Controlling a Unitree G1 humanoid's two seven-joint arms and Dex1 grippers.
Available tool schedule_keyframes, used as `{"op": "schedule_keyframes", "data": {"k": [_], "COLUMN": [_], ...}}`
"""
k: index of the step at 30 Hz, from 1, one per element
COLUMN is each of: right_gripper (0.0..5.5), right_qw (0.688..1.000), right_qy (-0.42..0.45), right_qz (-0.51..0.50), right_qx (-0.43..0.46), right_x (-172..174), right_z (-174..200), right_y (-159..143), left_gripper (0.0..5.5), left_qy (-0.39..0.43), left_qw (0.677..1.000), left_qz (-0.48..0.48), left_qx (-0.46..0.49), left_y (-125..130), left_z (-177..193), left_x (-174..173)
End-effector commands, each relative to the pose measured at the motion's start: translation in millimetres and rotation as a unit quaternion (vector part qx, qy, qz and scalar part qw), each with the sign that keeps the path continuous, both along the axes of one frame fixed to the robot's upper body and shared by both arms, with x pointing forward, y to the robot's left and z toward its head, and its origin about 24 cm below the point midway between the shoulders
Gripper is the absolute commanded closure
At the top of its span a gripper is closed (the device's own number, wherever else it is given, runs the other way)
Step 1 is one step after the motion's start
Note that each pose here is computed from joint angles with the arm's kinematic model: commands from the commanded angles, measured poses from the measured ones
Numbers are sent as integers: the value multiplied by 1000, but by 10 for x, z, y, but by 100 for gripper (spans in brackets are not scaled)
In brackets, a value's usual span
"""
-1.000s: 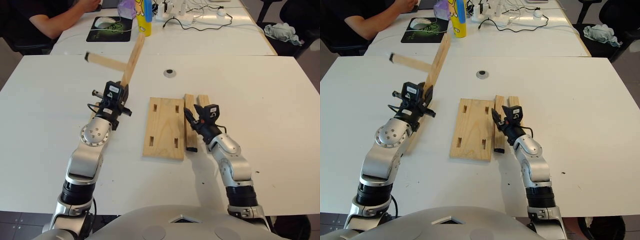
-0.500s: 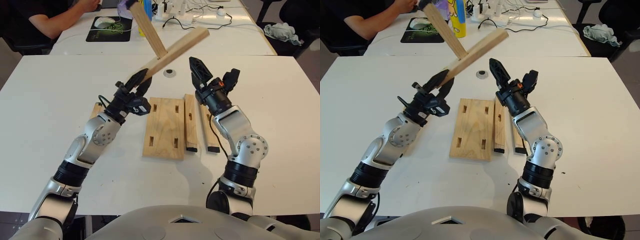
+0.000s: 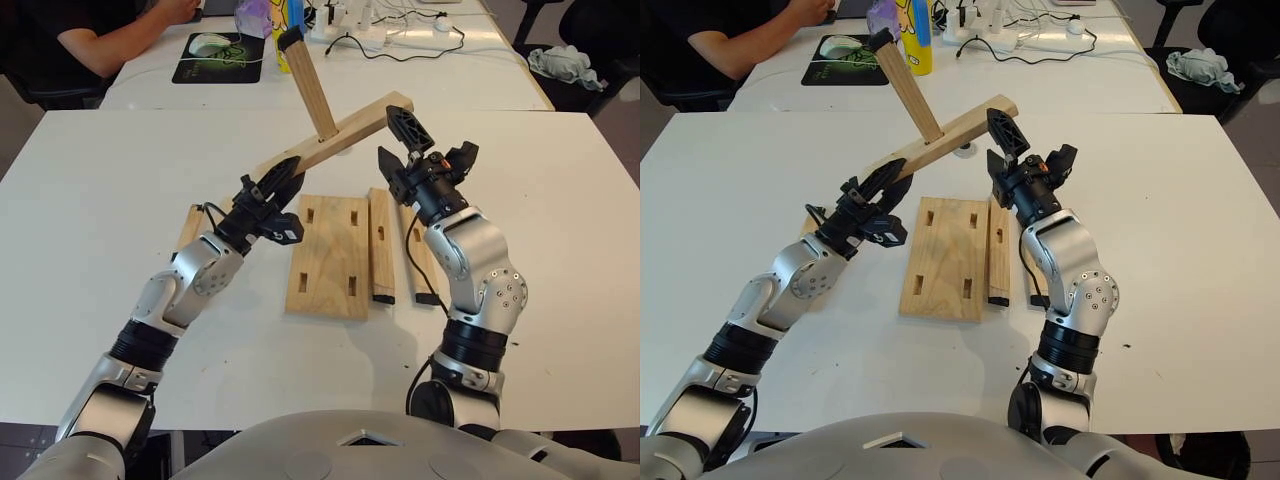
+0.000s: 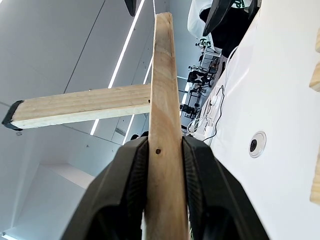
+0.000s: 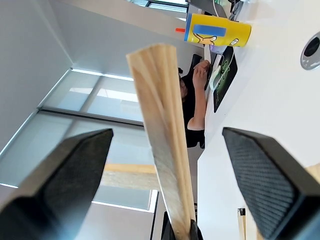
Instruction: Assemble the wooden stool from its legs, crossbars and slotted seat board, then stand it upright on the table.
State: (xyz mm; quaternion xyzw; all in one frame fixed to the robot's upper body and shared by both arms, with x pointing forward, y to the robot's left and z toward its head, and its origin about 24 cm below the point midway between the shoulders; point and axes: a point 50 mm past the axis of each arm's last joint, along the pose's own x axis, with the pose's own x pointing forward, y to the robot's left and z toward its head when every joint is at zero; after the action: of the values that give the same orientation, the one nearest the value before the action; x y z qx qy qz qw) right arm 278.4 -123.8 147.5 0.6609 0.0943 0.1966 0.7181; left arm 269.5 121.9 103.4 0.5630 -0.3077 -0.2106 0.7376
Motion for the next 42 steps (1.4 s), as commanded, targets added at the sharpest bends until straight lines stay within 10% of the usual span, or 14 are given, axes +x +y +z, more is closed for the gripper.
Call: {"op": "schedule_keyframes", "data": {"k": [1,31,42], "right_gripper": [145,432,444], "right_qw": [1000,998,988], "right_qy": [3,63,56], "right_qz": [6,-19,-87], "right_qx": [3,-20,-113], "right_x": [55,80,106], "right_z": [52,-95,-162], "right_y": [31,12,-171], "left_gripper": [452,452,308], "left_qy": [-1,-2,94], "left_qw": [1000,999,948], "left_qz": [-15,-33,-106], "left_qx": [11,12,-286], "left_y": [-66,-157,-168], "left_z": [-70,-114,467], "left_x": [-71,-170,-285]}}
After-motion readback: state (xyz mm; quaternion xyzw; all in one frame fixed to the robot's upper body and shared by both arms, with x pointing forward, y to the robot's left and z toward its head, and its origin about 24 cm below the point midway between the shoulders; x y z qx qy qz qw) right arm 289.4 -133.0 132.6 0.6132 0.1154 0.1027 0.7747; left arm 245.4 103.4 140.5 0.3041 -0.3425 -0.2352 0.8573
